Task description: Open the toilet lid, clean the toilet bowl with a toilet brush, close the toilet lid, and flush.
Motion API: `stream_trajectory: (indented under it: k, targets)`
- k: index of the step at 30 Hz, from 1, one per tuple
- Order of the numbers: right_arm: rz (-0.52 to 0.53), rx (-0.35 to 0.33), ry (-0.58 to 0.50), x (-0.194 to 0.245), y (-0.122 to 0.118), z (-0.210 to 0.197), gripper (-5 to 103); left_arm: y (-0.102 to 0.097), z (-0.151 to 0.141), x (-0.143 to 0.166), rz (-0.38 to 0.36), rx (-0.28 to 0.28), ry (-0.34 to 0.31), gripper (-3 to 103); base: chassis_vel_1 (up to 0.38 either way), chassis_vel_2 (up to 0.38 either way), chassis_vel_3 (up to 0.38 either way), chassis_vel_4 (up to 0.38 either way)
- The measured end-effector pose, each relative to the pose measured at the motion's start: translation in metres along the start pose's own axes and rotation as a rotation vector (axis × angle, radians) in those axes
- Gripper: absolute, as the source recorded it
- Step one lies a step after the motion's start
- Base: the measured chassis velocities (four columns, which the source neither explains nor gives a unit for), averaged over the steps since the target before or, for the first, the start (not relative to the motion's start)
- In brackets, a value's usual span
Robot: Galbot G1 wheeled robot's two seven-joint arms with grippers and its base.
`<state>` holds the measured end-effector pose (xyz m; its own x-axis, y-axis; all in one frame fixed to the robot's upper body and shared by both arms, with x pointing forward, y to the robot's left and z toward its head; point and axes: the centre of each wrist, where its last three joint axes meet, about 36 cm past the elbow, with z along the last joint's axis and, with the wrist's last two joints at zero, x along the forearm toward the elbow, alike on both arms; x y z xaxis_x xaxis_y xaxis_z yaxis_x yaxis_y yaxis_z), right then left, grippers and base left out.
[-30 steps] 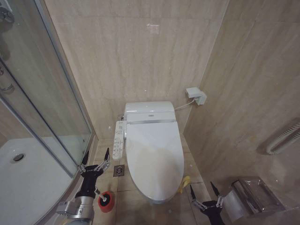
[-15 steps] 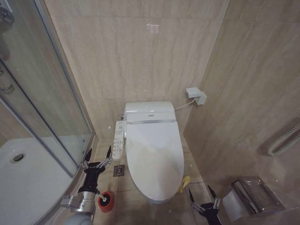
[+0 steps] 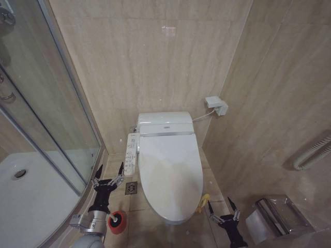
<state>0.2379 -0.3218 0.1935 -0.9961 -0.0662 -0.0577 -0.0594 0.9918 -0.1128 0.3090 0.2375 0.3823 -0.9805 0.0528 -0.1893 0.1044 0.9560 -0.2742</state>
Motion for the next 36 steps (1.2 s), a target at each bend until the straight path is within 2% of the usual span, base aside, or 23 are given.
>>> stream_trajectory:
  k: [16,17,24,25,31,32,36]
  targets:
    - [-0.068,-0.049,-0.022,-0.013,0.0,0.007,100,-0.001,0.003,0.002,-0.002,0.001,0.009,100,0.0,0.0,0.0,0.0]
    - [-0.07,-0.05,-0.022,-0.013,0.0,0.009,83,-0.001,0.003,0.002,-0.003,0.001,0.009,100,0.0,0.0,0.0,0.0]
    - [-0.074,-0.053,-0.024,-0.017,-0.003,0.013,83,-0.001,0.003,0.003,-0.005,0.0,0.01,100,0.0,0.0,0.0,0.0]
    - [-0.074,-0.054,-0.026,-0.017,-0.003,0.013,56,-0.001,0.003,0.003,-0.005,0.0,0.01,100,0.0,0.0,0.0,0.0]
    - [-0.075,-0.061,-0.032,-0.016,-0.003,0.012,56,-0.002,0.003,0.004,-0.005,-0.001,0.01,100,0.0,0.0,0.0,0.0]
    - [-0.075,-0.065,-0.035,-0.015,-0.002,0.011,43,-0.003,0.002,0.004,-0.004,-0.001,0.01,100,0.0,0.0,0.0,0.0]
    - [-0.081,-0.081,-0.05,-0.012,0.0,0.008,43,-0.003,0.002,0.005,-0.003,-0.001,0.009,100,0.0,0.0,0.0,0.0]
